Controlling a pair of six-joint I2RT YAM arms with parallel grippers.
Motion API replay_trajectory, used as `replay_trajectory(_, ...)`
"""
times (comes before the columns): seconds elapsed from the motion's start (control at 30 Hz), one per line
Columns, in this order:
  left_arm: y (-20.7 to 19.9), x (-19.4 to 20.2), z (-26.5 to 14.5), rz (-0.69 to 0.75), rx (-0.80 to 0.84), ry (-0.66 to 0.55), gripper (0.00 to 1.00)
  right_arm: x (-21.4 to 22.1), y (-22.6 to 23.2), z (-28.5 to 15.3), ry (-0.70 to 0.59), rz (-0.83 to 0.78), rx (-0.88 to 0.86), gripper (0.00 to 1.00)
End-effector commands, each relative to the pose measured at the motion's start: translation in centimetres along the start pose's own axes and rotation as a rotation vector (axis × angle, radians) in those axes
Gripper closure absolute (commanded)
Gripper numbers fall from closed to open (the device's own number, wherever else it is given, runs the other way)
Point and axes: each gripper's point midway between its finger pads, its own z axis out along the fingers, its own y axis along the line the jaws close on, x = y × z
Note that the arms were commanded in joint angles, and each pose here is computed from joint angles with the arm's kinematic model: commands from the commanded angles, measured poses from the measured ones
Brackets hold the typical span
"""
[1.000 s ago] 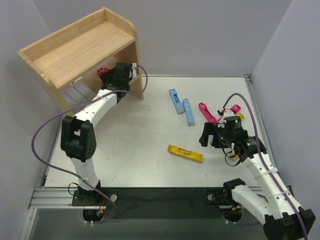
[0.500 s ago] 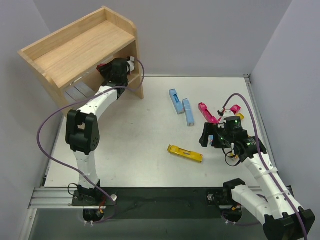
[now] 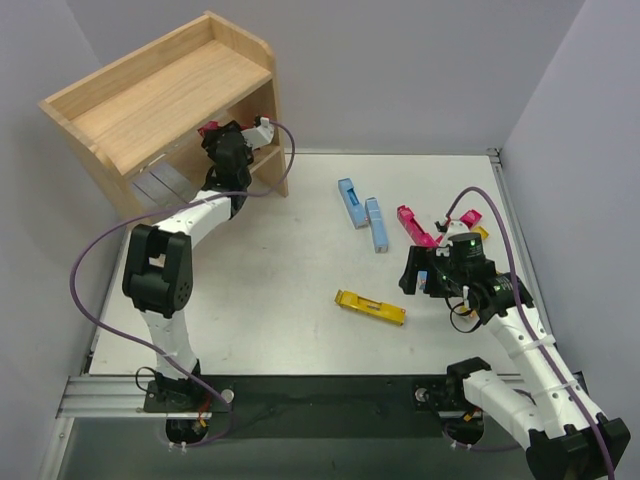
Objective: Place and organize the toothpastes onto the shelf
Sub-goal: Adjust the toothpaste on the shelf.
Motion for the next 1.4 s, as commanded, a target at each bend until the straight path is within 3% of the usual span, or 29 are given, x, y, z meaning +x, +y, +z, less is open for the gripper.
replay_trajectory(0.0, 3.5, -3.0, -1.0, -0.206, -0.060, -0.188, 0.57, -0.5, -0.4, -0.3, -0.003, 0.003, 0.023, 0.12)
replay_trajectory(0.4, 2.6, -3.8, 0.5, -0.283, -0.037, -0.282, 0.56, -0.4, -0.3, -0.4, -0.004, 0.000, 0.016, 0.12)
replay_trajectory(0.6, 2.2, -5.9, -0.1, -0.299, 0.001, -0.414, 0.56, -0.4, -0.2, -0.5, -0.008, 0.002, 0.014, 0.12)
replay_trajectory(1.37, 1.2, -9.1, -1.0, -0.495, 0.064, -0.460, 0.56, -0.5, -0.2, -0.5, -0.009, 0.002, 0.012, 0.12)
